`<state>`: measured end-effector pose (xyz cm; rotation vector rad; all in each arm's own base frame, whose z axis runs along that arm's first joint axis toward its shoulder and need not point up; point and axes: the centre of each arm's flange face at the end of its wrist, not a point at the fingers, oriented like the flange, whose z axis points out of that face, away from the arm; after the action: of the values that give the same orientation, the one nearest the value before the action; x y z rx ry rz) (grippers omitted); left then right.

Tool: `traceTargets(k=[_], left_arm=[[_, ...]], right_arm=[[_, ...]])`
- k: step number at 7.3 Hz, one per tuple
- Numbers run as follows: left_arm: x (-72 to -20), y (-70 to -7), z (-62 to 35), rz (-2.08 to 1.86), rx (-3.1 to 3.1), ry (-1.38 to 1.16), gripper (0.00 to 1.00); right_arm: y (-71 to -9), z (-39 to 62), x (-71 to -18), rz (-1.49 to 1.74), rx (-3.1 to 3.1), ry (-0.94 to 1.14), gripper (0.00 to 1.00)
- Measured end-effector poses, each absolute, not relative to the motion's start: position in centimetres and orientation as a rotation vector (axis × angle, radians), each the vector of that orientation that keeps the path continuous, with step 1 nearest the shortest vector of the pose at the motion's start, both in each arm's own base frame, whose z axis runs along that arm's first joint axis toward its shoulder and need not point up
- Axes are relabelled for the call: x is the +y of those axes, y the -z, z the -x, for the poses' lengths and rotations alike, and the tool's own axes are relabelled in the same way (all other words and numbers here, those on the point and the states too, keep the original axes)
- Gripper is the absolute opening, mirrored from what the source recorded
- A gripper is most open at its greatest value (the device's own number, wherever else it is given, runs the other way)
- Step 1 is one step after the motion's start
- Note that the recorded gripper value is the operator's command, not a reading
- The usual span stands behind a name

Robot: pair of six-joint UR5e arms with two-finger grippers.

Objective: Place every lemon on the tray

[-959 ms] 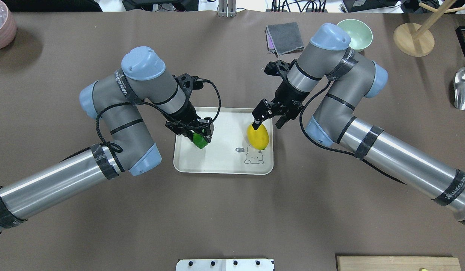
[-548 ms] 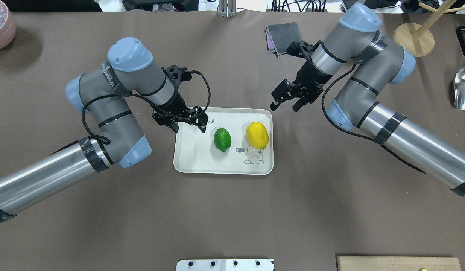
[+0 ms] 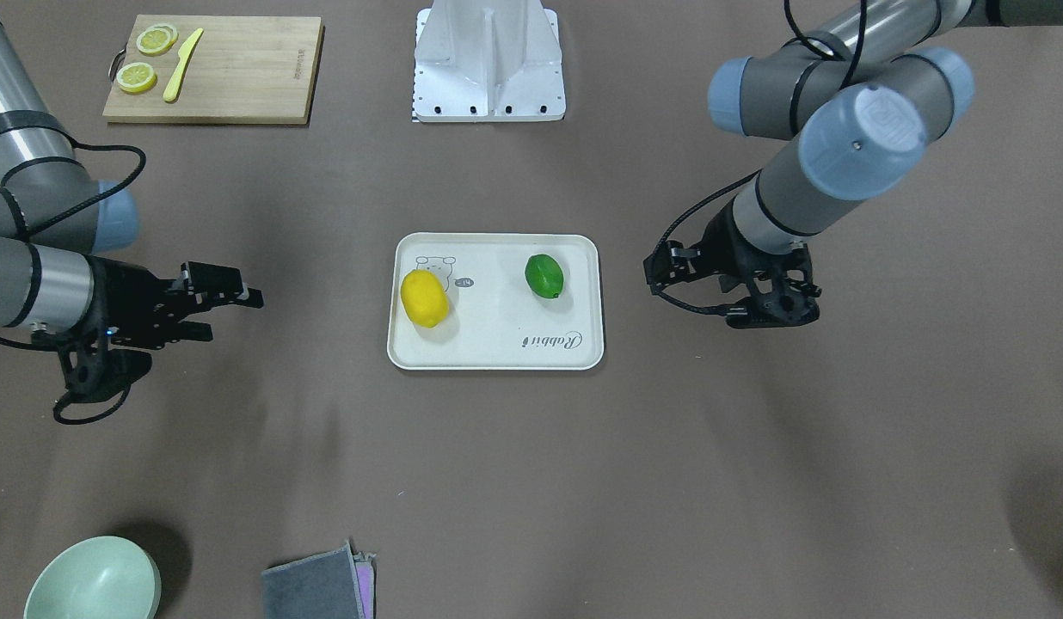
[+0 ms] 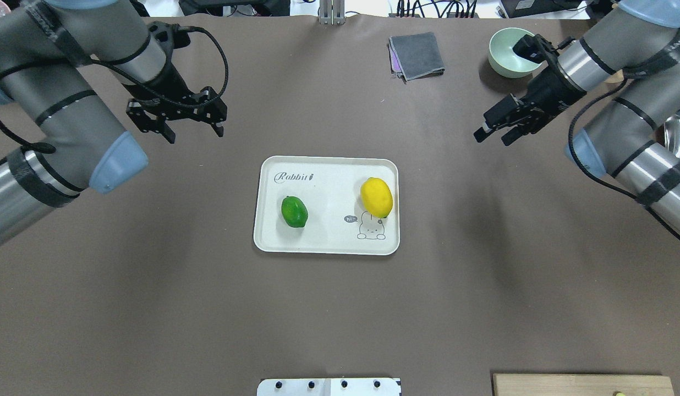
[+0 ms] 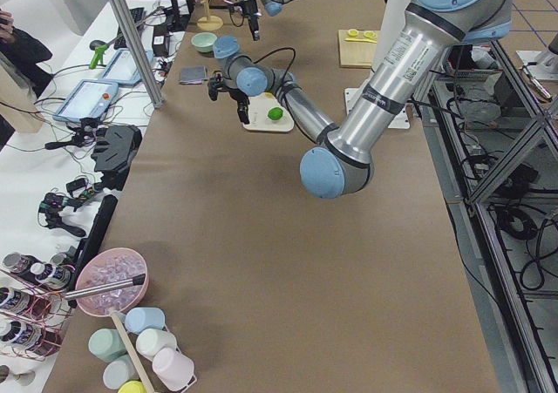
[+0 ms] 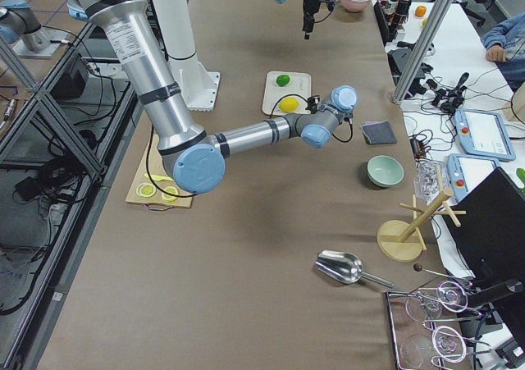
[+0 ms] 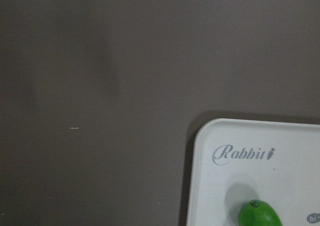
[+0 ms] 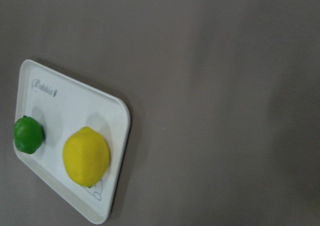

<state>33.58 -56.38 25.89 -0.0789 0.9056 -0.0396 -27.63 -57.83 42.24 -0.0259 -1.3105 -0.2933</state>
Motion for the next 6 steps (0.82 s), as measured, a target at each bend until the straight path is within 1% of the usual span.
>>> traceTargets(k=[2,4,6], left_arm=[[-56.2,-28.0,-24.8,-0.018,0.742,0.049,0.98],[-56.4,-35.1,-14.1,-0.061,0.623,-0.013,0.98],[-55.5,-44.1,-3.0,-0.061,0.570,-0.075,0.98]], right_arm=[[-48.0,22.4,-55.4,0.033,-1.272,0.210,0.99],[-52.7,19.3,-53.2,-0.061,-1.159,0.190,1.00],[-56.6,14.2,-52.0,-0.117,-1.004,0.140,0.99]])
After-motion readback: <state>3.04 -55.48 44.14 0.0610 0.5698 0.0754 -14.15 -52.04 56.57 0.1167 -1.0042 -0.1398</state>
